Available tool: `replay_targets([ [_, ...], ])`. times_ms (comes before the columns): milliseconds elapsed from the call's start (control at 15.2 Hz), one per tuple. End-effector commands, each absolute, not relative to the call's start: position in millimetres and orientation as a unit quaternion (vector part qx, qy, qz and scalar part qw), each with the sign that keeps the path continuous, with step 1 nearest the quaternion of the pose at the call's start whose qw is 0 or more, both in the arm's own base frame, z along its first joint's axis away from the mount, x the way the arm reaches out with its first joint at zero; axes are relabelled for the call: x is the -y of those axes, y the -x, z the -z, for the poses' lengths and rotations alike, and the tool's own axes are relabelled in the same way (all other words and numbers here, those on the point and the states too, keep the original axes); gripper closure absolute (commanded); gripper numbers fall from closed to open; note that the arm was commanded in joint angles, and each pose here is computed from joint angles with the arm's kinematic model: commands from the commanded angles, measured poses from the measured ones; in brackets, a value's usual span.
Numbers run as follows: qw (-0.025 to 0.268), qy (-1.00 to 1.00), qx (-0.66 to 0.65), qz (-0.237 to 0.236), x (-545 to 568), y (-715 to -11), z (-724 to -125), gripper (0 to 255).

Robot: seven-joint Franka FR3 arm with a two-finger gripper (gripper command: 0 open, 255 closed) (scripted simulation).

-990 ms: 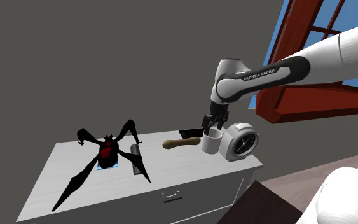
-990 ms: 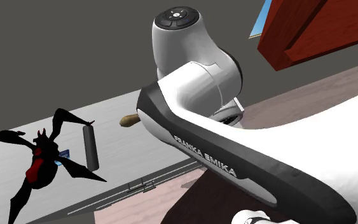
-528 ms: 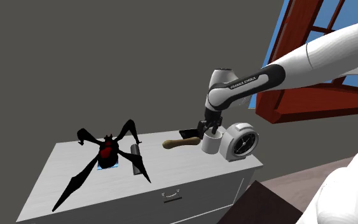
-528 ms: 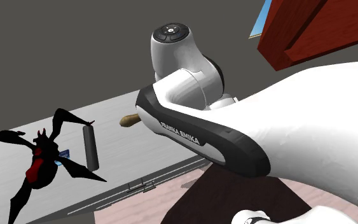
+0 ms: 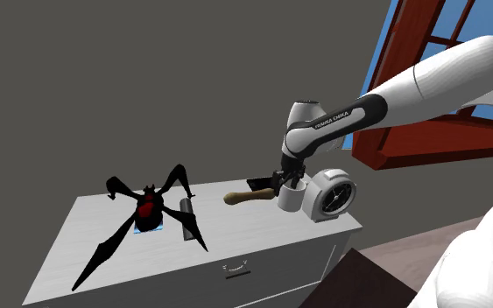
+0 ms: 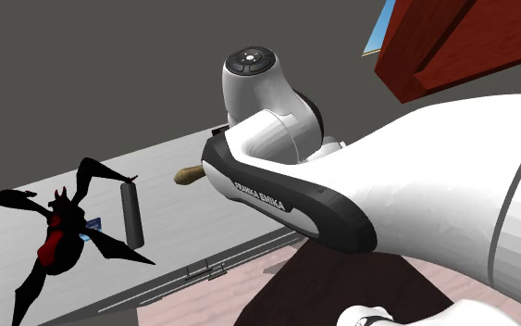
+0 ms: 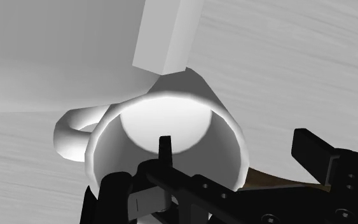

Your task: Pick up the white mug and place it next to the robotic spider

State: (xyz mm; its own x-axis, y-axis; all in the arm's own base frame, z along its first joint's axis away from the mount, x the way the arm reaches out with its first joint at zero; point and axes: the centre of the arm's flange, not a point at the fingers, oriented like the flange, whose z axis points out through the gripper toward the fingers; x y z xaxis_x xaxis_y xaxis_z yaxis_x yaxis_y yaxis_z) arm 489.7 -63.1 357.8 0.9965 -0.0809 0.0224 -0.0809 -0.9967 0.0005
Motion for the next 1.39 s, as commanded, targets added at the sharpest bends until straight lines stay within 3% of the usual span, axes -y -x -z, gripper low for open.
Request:
replay_targets([
  [0,0.001,-0.999,0.040,-0.011,63,-490,-358,0],
  [132,0.001,-0.999,0.040,-0.011,63,-490,-358,0],
  [198,0.001,-0.999,0.040,-0.011,63,-490,-358,255],
  [792,0.001,-0.999,0.040,-0.011,63,-490,-358,255],
  [1320,0.001,-0.999,0.040,-0.011,63,-490,-400,255],
])
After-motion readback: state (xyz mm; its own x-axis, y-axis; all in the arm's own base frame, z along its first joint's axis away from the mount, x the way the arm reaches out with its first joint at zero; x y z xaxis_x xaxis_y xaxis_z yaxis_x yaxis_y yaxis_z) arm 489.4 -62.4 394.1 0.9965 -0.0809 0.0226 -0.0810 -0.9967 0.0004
